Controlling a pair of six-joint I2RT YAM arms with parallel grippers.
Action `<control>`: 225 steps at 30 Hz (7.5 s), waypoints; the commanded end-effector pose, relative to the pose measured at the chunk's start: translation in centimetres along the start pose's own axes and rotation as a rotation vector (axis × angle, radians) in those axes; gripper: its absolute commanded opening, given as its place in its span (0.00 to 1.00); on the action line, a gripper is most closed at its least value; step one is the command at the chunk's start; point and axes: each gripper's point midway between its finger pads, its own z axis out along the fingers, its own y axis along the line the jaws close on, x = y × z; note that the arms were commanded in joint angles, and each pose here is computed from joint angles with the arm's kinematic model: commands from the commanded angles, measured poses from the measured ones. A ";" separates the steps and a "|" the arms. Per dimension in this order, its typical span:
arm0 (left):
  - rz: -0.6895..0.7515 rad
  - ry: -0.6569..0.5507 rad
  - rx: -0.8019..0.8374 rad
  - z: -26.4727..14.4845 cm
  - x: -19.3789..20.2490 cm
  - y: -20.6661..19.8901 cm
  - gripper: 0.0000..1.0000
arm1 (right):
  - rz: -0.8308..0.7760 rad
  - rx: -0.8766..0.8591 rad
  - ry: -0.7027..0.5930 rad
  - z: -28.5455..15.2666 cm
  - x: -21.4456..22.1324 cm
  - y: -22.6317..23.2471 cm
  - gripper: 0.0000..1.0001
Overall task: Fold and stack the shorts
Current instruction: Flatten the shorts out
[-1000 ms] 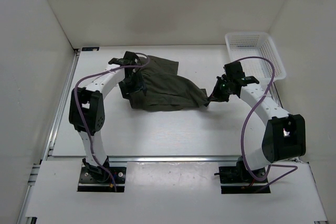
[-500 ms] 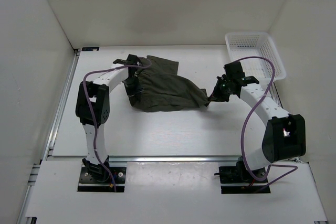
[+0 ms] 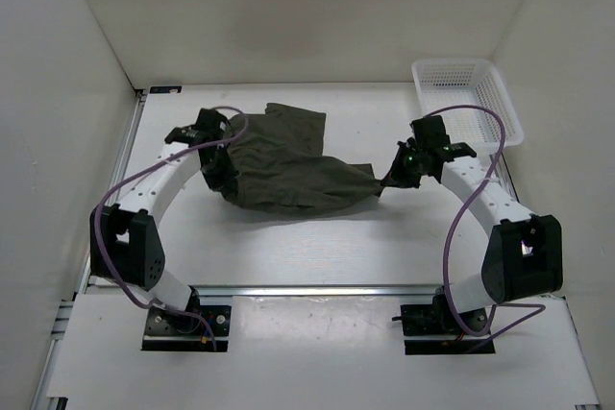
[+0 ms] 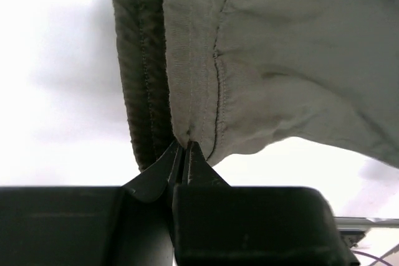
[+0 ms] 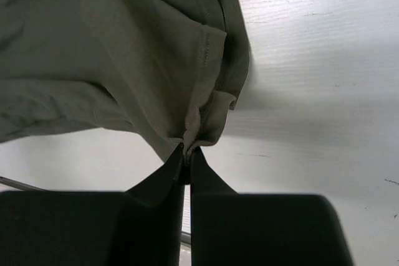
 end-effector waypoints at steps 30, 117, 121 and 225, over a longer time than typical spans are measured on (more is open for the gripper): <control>-0.457 0.039 -0.103 4.1 11.8 7.7 0.96 | -0.065 -0.024 0.073 0.8 3.7 0.9 0.00; -0.195 0.153 0.081 1.9 4.4 5.6 1.00 | -0.119 0.058 0.059 -1.3 7.4 1.7 0.70; -0.193 0.182 0.055 4.9 5.7 6.1 1.00 | -0.172 0.029 0.171 -0.4 12.6 2.2 0.74; -0.221 0.017 -0.138 -0.9 -0.6 12.8 0.85 | -0.090 0.175 0.148 -2.7 13.7 -1.7 0.53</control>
